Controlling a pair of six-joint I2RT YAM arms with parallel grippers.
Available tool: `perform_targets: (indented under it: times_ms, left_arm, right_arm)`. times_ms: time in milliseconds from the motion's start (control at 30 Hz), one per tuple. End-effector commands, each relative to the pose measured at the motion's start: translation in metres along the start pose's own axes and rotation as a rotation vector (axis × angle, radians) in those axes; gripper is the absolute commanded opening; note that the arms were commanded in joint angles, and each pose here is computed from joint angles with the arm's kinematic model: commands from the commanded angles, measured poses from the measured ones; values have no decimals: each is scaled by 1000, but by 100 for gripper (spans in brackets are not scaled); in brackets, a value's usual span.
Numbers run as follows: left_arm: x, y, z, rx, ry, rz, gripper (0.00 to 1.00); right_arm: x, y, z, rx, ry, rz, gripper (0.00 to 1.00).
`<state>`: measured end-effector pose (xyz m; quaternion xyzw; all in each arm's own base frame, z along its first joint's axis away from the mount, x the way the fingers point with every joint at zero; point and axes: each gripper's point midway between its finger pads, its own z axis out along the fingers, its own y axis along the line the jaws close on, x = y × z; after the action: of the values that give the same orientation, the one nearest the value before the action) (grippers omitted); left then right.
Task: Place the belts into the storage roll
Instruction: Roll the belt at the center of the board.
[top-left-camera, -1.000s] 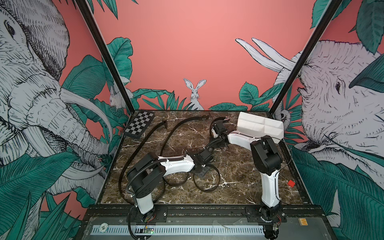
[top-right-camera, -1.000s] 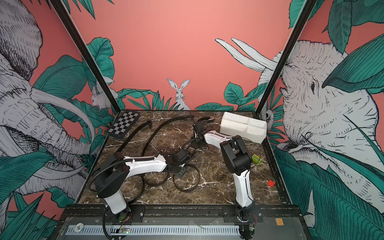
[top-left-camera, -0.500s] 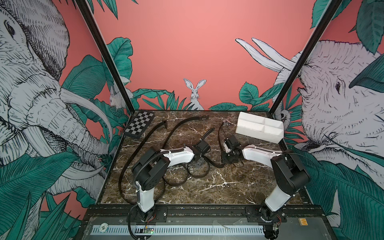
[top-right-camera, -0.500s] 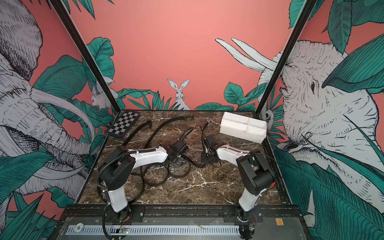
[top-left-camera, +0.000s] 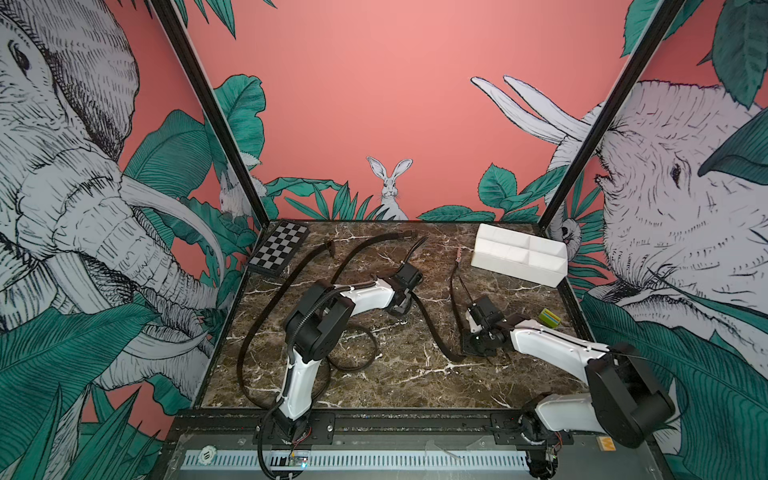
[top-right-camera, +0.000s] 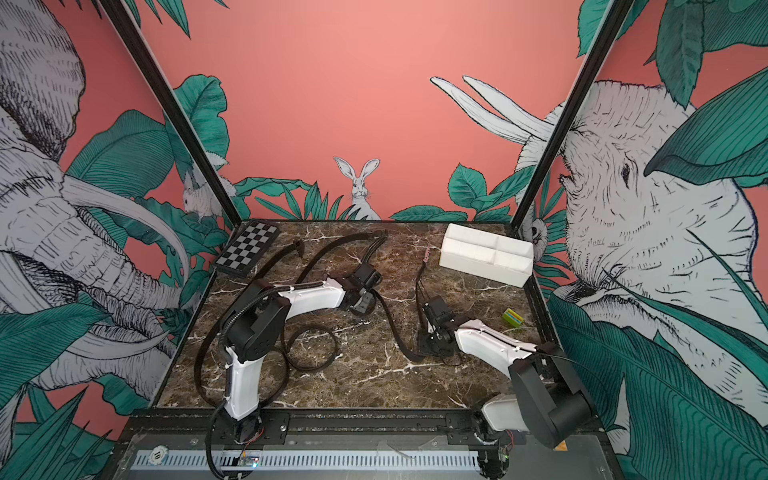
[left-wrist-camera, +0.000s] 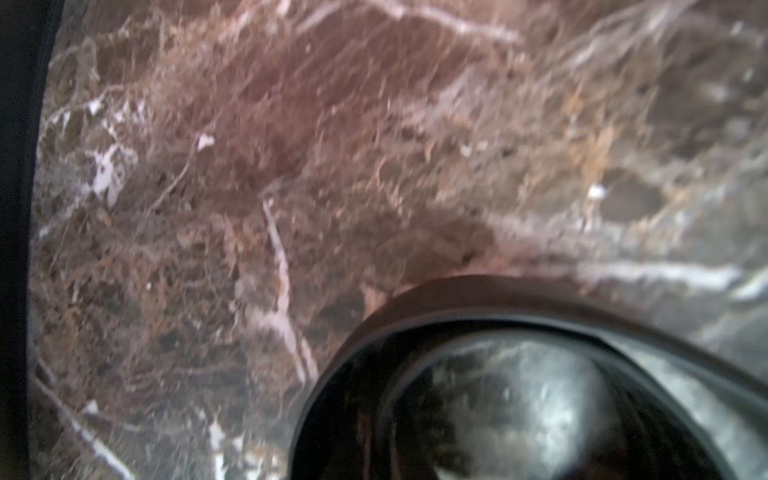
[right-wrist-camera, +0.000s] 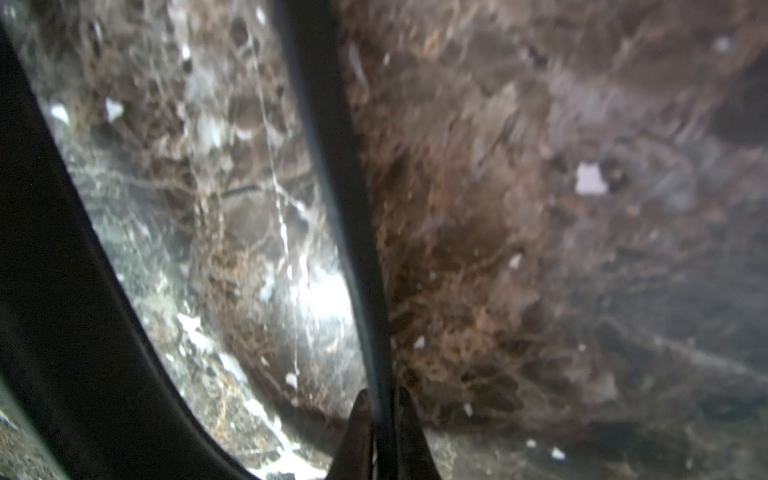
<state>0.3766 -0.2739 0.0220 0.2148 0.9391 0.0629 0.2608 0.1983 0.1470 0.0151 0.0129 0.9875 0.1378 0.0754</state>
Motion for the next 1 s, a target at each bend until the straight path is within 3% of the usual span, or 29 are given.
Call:
perform_targets:
  times_ms: [0, 100, 233, 633, 800, 967]
  left_arm:
    - [37, -10, 28, 30, 136, 15, 0]
    - [39, -9, 34, 33, 146, 8, 0]
    - [38, -2, 43, 51, 163, -36, 0]
    - [1, 31, 66, 30, 165, -114, 0]
    - [4, 41, 71, 27, 204, -119, 0]
    - [17, 51, 73, 20, 254, -133, 0]
  right_arm:
    - [60, -18, 4, 77, 181, 34, 15]
    - [75, -6, 4, 64, 232, -20, 25]
    - [88, 6, 4, 47, 292, -91, 28]
    - [84, 63, 3, 14, 422, -363, 59]
    - [38, 52, -30, 142, 294, -458, 81]
    - [-24, 40, -61, 153, 164, -466, 87]
